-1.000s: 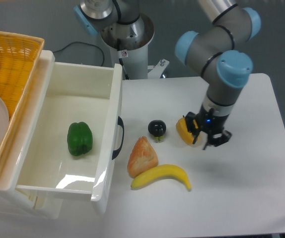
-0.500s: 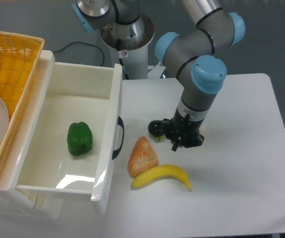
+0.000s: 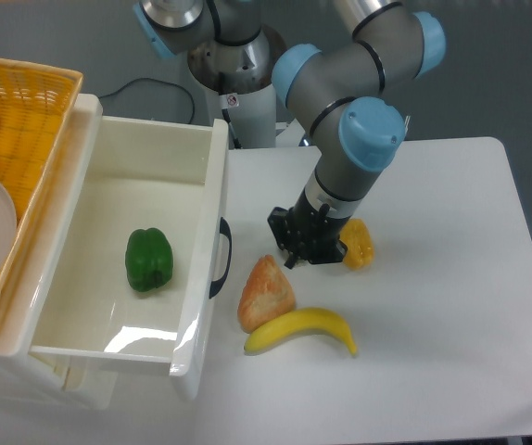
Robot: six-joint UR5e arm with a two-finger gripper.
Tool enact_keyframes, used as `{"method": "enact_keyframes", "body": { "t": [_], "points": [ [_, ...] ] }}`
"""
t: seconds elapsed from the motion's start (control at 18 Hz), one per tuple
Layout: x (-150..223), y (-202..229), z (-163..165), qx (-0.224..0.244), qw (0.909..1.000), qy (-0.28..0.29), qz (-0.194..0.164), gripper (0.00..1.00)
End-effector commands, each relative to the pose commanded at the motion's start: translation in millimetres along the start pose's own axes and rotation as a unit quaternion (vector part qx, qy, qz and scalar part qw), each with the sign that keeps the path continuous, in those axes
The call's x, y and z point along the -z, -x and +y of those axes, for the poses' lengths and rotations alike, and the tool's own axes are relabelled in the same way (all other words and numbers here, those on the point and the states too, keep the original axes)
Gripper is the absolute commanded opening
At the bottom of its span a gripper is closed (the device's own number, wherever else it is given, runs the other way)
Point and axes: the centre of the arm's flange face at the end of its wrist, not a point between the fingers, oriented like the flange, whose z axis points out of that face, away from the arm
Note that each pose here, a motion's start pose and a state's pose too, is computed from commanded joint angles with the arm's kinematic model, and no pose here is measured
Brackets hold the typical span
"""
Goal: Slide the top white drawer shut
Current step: 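Move the gripper toward the open drawer's front panel beside the handle, then push the drawer front with the gripper into the cabinet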
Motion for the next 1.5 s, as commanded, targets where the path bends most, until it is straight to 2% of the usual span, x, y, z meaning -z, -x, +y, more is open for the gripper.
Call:
{"method": "enact_keyframes", "body": {
  "t": [0.33,1.5],
  "points": [
    [-9.7,-8.0,-1.3,0.003,0.9992,-0.026,0.030,0.00],
    [-10.8,-34.3,-12.5,-0.004,0.9978,-0.035,0.057,0.00]
  ]
}}
